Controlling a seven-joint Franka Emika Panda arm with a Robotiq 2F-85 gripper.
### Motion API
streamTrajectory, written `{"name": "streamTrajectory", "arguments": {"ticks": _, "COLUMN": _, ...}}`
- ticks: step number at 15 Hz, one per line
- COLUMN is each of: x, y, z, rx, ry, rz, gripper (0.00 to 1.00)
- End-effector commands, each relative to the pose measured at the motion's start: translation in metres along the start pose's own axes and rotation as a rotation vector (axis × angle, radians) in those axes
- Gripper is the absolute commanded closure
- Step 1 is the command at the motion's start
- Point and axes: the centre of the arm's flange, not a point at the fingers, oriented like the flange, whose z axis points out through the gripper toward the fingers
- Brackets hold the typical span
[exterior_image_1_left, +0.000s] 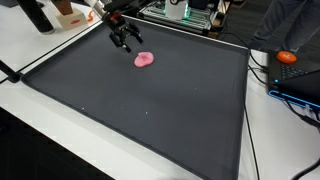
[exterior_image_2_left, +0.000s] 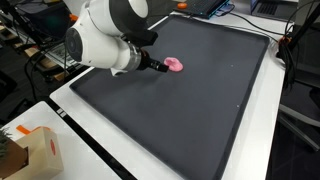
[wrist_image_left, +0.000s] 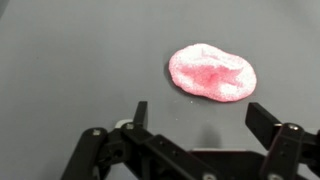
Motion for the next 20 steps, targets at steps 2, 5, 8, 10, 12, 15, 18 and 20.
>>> {"name": "streamTrajectory", "arguments": {"ticks": 2, "x": -0.007, "y": 0.003, "z": 0.000, "rx": 0.010, "ry": 0.024, "rz": -0.011, "gripper": 0.00}}
{"name": "streamTrajectory", "arguments": {"ticks": 5, "x": -0.008, "y": -0.003, "z": -0.002, "rx": -0.001, "ry": 0.034, "rz": -0.020, "gripper": 0.00}}
{"name": "streamTrajectory", "arguments": {"ticks": 8, "x": -0.011, "y": -0.014, "z": -0.004, "rx": -0.015, "ry": 0.050, "rz": -0.040, "gripper": 0.00}}
{"name": "streamTrajectory", "arguments": {"ticks": 10, "x": -0.017, "y": -0.022, "z": -0.006, "rx": -0.026, "ry": 0.070, "rz": -0.054, "gripper": 0.00}}
{"name": "streamTrajectory", "arguments": {"ticks": 12, "x": -0.026, "y": -0.030, "z": -0.008, "rx": -0.049, "ry": 0.102, "rz": -0.058, "gripper": 0.00}}
{"name": "streamTrajectory", "arguments": {"ticks": 15, "x": -0.046, "y": -0.039, "z": -0.010, "rx": -0.085, "ry": 0.175, "rz": -0.045, "gripper": 0.00}}
{"name": "streamTrajectory", "arguments": {"ticks": 18, "x": -0.072, "y": -0.046, "z": -0.013, "rx": -0.104, "ry": 0.256, "rz": -0.045, "gripper": 0.00}}
{"name": "streamTrajectory", "arguments": {"ticks": 20, "x": -0.092, "y": -0.050, "z": -0.016, "rx": -0.100, "ry": 0.329, "rz": -0.064, "gripper": 0.00}}
